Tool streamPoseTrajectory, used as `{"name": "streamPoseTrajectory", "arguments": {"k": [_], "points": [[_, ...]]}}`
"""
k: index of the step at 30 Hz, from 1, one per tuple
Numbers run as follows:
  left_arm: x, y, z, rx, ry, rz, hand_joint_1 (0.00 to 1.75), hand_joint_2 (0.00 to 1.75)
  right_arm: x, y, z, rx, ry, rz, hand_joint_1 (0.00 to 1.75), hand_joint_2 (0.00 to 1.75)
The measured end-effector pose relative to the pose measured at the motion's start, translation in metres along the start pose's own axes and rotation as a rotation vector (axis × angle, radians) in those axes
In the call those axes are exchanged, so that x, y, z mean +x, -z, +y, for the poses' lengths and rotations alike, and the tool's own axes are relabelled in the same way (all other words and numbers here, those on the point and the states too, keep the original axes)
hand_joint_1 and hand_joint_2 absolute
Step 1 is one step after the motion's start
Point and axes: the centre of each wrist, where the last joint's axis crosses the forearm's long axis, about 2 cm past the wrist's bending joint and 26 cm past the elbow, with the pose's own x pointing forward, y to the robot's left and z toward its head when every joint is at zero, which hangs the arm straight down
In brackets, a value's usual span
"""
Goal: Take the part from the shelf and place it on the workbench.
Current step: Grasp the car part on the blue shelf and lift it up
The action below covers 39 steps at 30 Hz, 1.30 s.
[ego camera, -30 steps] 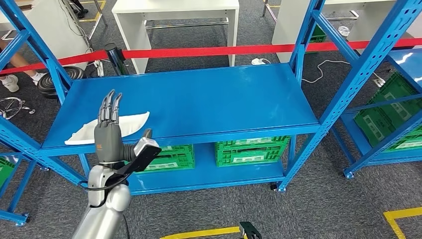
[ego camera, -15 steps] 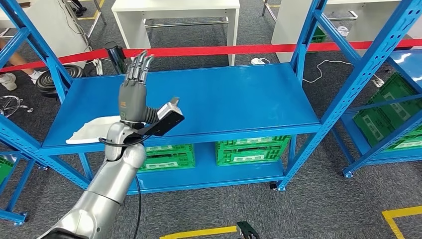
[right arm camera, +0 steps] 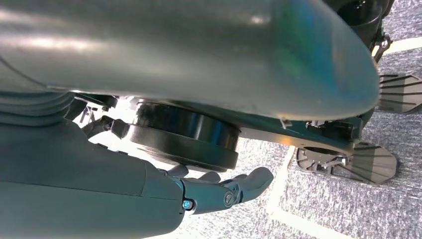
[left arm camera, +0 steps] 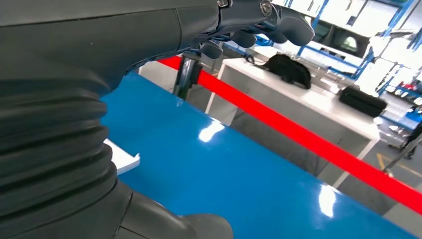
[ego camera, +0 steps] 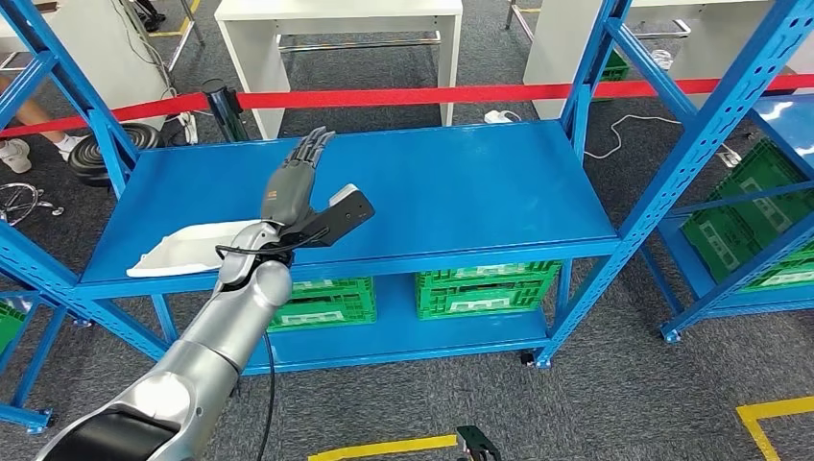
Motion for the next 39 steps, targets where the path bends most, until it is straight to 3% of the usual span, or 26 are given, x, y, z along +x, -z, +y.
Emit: {"name": "streamPoseTrajectory", "arguments": {"k": [7,23,39], "points": [[-0.018,-0.010,-0.002,-0.050,0.010,0.137,0.00,1.75,0.000,0.000,0.000,-0.001,-0.002,0.000,0.00,0.00],[-0.044,-0.026,-0.001,-0.065,0.025,0.247,0.00,1.75,0.000,0.000,0.000,-0.005,-0.002,-0.001,0.00,0.00],[-0.115,-0.089,-0.003,-0.057,-0.023,0.524,0.00,1.75,0.000,0.001,-0.005,-0.034,0.028,0.009,0.00,0.00]]}}
